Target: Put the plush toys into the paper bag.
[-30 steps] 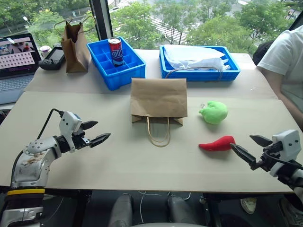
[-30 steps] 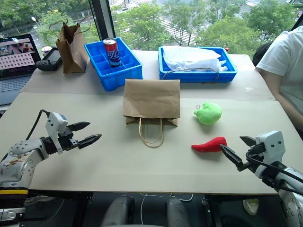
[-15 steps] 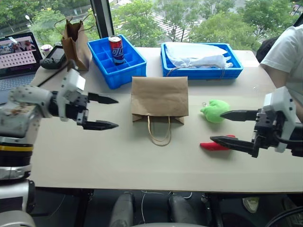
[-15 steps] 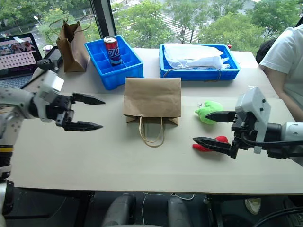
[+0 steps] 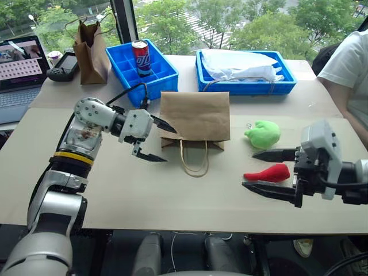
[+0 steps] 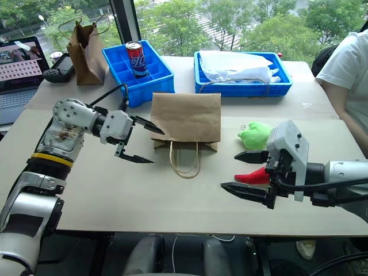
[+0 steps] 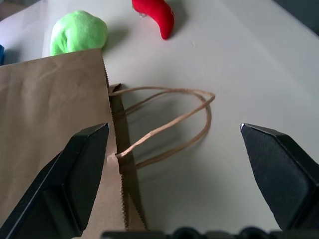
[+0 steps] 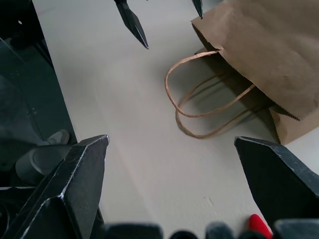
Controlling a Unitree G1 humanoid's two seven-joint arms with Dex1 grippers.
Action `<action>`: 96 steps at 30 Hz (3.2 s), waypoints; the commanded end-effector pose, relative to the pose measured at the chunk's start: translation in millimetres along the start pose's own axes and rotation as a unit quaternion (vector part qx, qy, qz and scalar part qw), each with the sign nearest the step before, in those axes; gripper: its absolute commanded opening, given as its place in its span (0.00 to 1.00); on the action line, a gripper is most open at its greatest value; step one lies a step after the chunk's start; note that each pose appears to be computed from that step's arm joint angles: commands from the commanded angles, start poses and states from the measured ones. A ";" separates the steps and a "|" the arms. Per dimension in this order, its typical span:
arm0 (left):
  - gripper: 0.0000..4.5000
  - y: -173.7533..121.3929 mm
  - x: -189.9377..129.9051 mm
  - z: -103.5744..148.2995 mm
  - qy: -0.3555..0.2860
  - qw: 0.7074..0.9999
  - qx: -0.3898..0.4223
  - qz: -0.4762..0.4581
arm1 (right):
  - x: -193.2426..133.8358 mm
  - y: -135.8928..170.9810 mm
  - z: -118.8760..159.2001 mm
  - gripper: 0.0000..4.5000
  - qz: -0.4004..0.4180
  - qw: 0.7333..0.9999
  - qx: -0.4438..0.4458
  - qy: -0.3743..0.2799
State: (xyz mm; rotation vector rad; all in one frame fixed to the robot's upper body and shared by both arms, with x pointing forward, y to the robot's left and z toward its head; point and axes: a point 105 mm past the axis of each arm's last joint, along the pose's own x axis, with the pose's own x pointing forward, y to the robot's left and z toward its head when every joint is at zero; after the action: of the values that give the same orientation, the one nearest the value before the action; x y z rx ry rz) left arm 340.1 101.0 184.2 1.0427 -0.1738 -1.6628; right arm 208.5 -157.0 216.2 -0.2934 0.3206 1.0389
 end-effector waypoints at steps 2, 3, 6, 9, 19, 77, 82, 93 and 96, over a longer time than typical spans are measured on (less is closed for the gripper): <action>1.00 12.0 8.6 -1.5 0.020 0.996 0.082 0.001 | -9.6 -2.1 4.9 0.99 -0.038 0.999 -0.014 -0.002; 1.00 13.3 11.1 -2.3 0.021 0.996 0.089 0.002 | -10.7 -2.5 5.1 0.99 -0.043 0.999 -0.014 -0.002; 1.00 16.4 24.1 -3.5 0.017 0.995 0.099 0.005 | -12.9 -3.6 4.9 0.99 -0.055 0.998 -0.014 0.000; 0.89 15.5 37.3 -5.7 0.002 0.997 0.077 -0.002 | -12.1 -4.0 4.7 1.00 -0.060 0.998 -0.012 0.000; 0.09 19.2 35.5 -6.1 -0.012 0.999 0.036 -0.008 | -10.8 1.8 -10.4 1.00 -0.062 0.998 0.015 0.027; 0.00 85.5 -23.2 36.0 -0.224 0.800 -0.506 0.234 | 162.2 -42.5 -100.0 0.01 -0.196 0.977 0.047 -0.073; 0.00 101.3 -25.2 51.5 -0.274 0.767 -0.530 0.235 | 161.3 -41.1 -103.1 0.01 -0.196 0.977 0.051 -0.065; 0.00 99.4 -17.4 57.7 -0.276 0.756 -0.545 0.234 | 154.3 -40.3 -107.6 0.01 -0.196 0.979 0.040 -0.041; 0.00 96.9 -17.3 51.9 -0.267 0.753 -0.550 0.244 | 142.7 -38.6 -104.0 0.01 -0.191 0.981 0.025 -0.027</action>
State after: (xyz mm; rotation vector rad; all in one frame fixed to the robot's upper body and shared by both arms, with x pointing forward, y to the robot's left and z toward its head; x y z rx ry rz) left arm 376.9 57.5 270.8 -0.3912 0.2098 -1.1684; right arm 303.7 -94.4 76.0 -0.2566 0.1640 0.6621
